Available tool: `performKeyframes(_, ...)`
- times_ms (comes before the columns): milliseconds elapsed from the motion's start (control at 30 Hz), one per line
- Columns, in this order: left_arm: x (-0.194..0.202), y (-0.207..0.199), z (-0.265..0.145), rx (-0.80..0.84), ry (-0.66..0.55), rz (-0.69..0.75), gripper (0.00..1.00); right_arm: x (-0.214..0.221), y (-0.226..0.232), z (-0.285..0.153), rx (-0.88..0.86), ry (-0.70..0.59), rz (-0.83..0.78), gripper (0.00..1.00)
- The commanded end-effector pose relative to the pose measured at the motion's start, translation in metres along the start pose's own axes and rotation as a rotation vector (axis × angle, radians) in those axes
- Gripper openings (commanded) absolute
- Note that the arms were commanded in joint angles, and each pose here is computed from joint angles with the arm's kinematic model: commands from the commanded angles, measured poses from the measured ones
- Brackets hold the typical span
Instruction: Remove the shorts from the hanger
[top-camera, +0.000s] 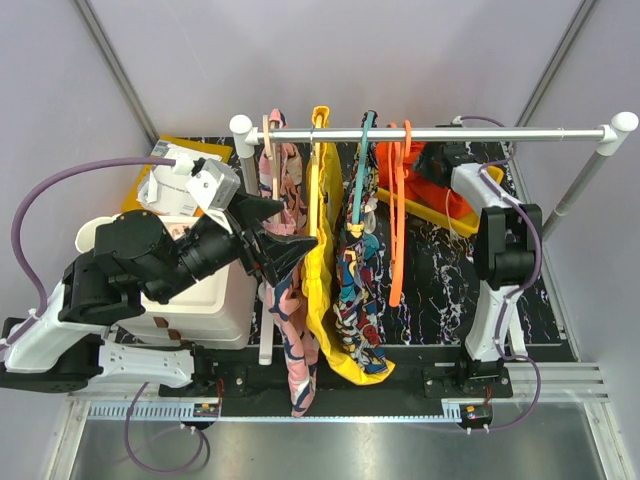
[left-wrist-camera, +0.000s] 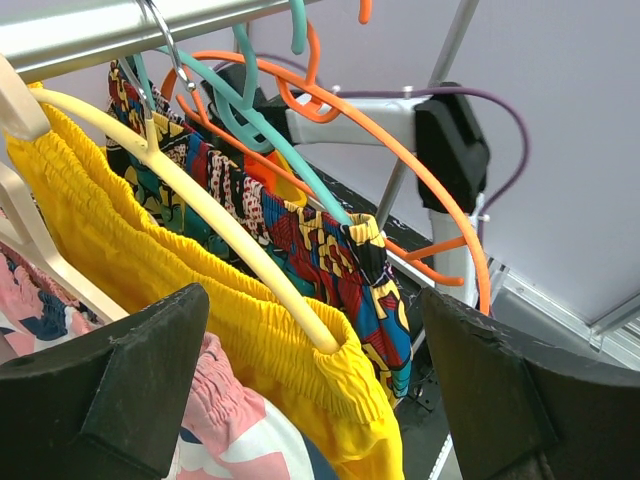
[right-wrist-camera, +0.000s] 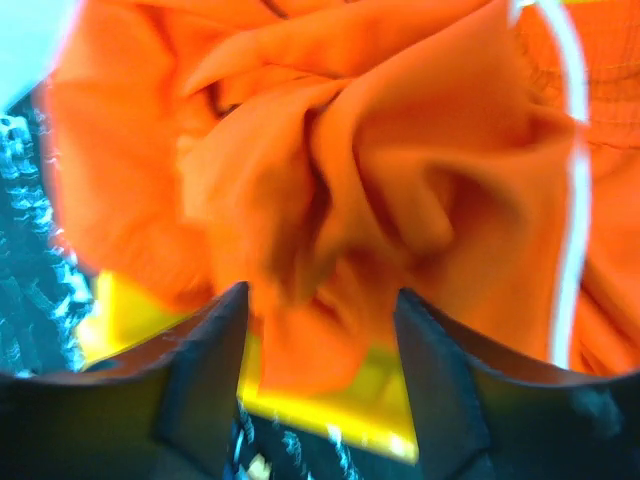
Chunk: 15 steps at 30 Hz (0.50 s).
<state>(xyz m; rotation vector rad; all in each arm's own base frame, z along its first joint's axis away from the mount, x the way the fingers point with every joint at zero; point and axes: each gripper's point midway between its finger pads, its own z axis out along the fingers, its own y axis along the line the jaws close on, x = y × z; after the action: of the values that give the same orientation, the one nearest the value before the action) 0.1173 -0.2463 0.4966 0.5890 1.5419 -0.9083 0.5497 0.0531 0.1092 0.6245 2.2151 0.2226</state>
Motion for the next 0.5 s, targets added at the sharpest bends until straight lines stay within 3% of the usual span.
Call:
performKeyframes(0,-0.007,-0.008,0.003,0.029,-0.027,-0.015,0.91,-0.024,0.007,-0.062,-0.037,-0.054,0.036,0.71)
performKeyframes(100,-0.006,-0.011,0.005,0.044,-0.024,-0.013,0.91,-0.012,-0.001,-0.08,-0.03,-0.032,0.061,0.81)
performKeyframes(300,-0.004,-0.012,0.003,0.056,-0.022,-0.01,0.92,0.039,-0.01,-0.107,-0.077,0.083,0.131,0.83)
performKeyframes(467,-0.003,-0.006,-0.007,0.051,-0.029,-0.01,0.92,0.086,0.003,-0.151,-0.194,0.133,0.069,0.86)
